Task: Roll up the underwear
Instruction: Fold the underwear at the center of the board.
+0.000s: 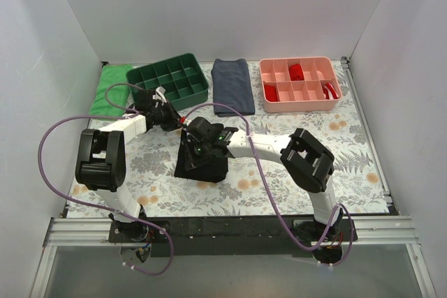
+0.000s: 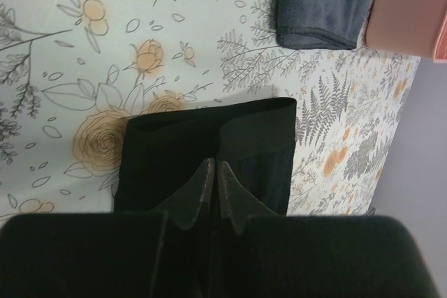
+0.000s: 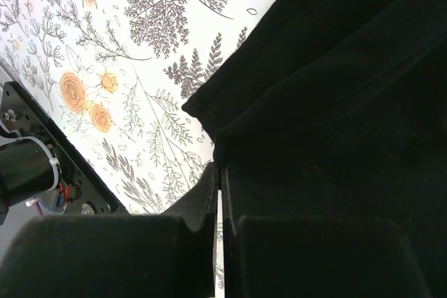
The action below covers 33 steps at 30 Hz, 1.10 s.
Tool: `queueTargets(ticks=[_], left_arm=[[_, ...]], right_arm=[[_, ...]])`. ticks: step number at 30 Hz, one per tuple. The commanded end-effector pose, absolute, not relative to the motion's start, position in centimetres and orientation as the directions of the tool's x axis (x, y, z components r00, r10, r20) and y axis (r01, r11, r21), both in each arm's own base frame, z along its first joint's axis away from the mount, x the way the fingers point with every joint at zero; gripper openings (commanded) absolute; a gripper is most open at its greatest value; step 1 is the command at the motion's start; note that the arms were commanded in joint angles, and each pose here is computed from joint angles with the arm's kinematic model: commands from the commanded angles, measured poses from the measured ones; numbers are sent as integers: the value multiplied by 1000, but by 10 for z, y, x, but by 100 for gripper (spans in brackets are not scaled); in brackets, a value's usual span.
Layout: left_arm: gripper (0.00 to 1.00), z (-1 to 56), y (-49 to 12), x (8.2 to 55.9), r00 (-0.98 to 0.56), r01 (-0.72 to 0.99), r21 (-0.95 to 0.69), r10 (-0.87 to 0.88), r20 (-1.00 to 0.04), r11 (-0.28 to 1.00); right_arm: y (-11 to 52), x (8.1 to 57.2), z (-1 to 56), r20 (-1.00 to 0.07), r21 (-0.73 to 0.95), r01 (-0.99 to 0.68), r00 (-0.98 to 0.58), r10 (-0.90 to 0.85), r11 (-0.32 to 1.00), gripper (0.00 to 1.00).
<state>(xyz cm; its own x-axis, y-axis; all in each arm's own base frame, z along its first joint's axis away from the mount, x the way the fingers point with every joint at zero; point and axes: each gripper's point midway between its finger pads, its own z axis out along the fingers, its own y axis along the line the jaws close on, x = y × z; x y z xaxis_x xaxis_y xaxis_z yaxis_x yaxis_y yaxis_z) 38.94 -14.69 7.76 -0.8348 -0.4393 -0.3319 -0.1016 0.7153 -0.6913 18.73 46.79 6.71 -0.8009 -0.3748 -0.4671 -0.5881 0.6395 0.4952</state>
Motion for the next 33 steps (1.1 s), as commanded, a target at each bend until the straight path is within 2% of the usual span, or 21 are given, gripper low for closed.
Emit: queueTargets(ticks=[1, 6, 8, 14, 15, 17, 18, 21, 26, 28, 33], left_arm=[[0, 89, -139, 387, -818, -84, -691, -446, -364, 718], [0, 74, -129, 385, -821, -147, -672, -468, -326, 726], [0, 76, -125, 388, -810, -153, -664, -478, -340, 732], [13, 80, -116, 396, -805, -157, -673, -489, -337, 723], [28, 80, -113, 398, -801, -161, -667, -492, -343, 728], [42, 81, -111, 397, -800, -168, -663, -494, -341, 730], [59, 81, -108, 397, -796, -175, -661, -500, -341, 730], [73, 88, -104, 397, -787, -174, -653, -502, -357, 737], [79, 108, -97, 396, -772, -162, -640, -501, -392, 751], [81, 120, -98, 398, -768, -141, -640, -492, -411, 755], [80, 127, -104, 376, -804, -134, -652, -467, -369, 746]], right_arm=[[483, 187, 80, -501, 508, -619, -778, -379, 599, 1], [485, 185, 67, -491, 503, -619, -779, -390, 603, 1], [487, 183, 65, -491, 512, -624, -776, -395, 590, 5], [504, 181, 78, -539, 544, -675, -737, -409, 498, 15], [507, 181, 83, -549, 551, -683, -730, -407, 480, 21], [509, 179, 95, -566, 557, -696, -717, -407, 453, 29], [507, 177, 96, -574, 560, -700, -714, -401, 444, 44], [494, 175, 110, -600, 545, -708, -704, -381, 450, 50], [457, 187, 149, -663, 514, -680, -702, -261, 523, 51], [433, 197, 145, -656, 491, -633, -721, -223, 599, 50], [361, 230, 150, -663, 446, -496, -742, -97, 744, 45]])
